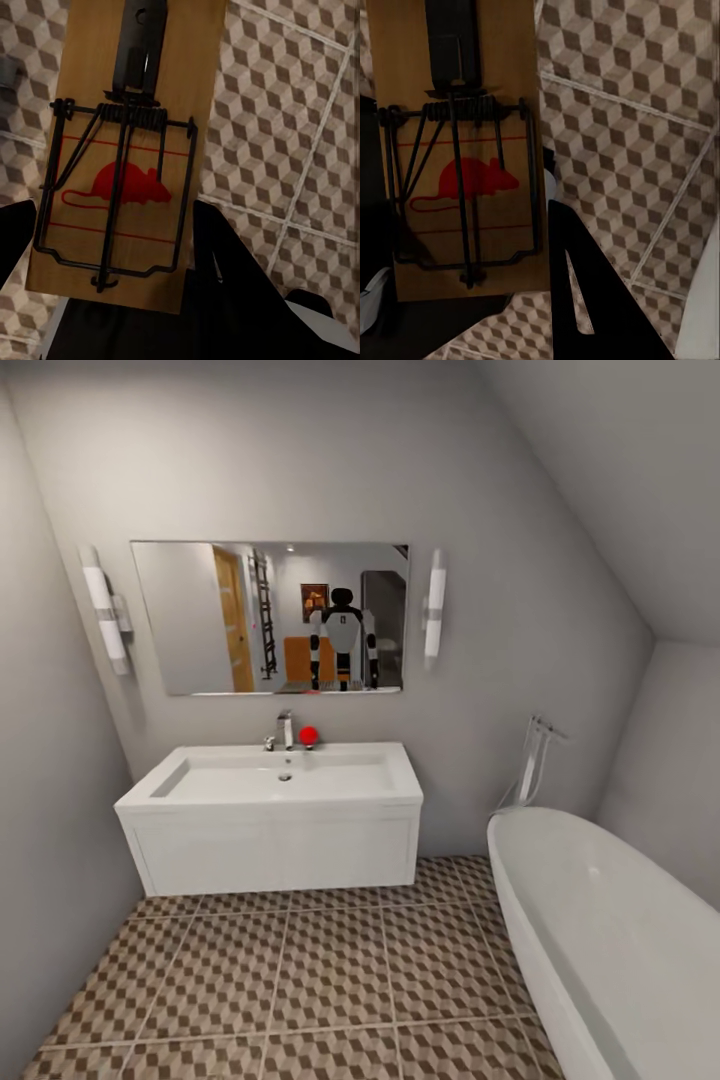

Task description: Take the four mousetraps from the cabinet in the bathroom and place them on the bathroom floor. Make sure all four end up on the same floor surface, and ensure that at least two of them are either under or directly next to the same bathroom sink.

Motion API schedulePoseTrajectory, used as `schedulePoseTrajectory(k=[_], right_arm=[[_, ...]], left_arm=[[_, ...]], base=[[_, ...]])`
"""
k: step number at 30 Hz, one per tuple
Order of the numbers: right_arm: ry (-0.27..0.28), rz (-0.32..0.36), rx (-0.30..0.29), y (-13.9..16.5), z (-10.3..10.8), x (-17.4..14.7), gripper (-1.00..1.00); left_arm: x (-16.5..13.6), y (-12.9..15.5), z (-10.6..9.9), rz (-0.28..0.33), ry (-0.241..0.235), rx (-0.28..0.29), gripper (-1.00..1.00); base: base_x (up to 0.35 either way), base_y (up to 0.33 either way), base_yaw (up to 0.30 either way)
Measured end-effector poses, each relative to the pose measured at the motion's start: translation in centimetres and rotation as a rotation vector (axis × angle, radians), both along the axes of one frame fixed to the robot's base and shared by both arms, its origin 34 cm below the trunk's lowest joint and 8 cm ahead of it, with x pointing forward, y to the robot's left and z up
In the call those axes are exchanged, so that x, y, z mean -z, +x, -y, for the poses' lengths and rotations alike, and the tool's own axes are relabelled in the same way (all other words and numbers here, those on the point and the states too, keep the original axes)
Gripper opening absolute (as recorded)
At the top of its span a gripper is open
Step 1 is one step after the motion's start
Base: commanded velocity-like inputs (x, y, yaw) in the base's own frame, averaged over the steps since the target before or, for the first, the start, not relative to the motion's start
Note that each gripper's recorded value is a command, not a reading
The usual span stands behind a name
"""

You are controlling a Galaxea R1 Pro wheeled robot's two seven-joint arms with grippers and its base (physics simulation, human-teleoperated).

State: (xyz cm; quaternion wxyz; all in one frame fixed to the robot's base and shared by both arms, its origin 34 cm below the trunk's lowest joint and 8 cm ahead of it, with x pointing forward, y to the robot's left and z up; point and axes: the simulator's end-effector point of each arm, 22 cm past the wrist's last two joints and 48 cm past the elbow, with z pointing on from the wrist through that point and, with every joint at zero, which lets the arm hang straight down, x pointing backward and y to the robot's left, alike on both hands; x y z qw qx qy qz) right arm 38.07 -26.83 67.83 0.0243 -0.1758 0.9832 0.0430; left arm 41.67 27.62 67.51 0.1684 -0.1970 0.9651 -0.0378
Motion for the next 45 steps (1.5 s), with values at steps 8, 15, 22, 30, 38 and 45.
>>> schedulePoseTrajectory(k=[8,15,22,30,38,45], right_arm=[[0.000,0.000,-0.001,-0.01,0.00,0.00,-1.00],[0.000,-0.001,0.000,0.00,-0.01,0.02,-1.00],[-0.001,-0.001,-0.001,-0.02,0.00,0.04,-1.00],[-0.001,-0.001,-0.001,0.01,0.05,0.03,-1.00],[0.000,-0.001,0.000,0.01,0.02,0.03,-1.00],[0.000,-0.001,0.001,-0.01,0.03,0.02,-1.00]], left_arm=[[0.00,0.00,0.01,0.000,0.000,0.000,-1.00],[0.01,0.05,-0.01,0.001,0.001,0.000,-1.00],[0.02,0.05,-0.01,0.001,0.000,0.001,-1.00],[0.01,0.07,-0.01,0.002,0.000,0.001,-1.00],[0.01,0.06,0.01,0.001,0.000,0.000,-1.00],[0.00,0.05,0.00,0.001,0.000,0.000,-1.00]], base=[[0.334,-0.099,0.000],[0.210,-0.059,0.000],[0.032,-0.009,0.053],[0.005,-0.001,0.215],[0.001,0.000,0.113],[0.092,0.011,0.016]])
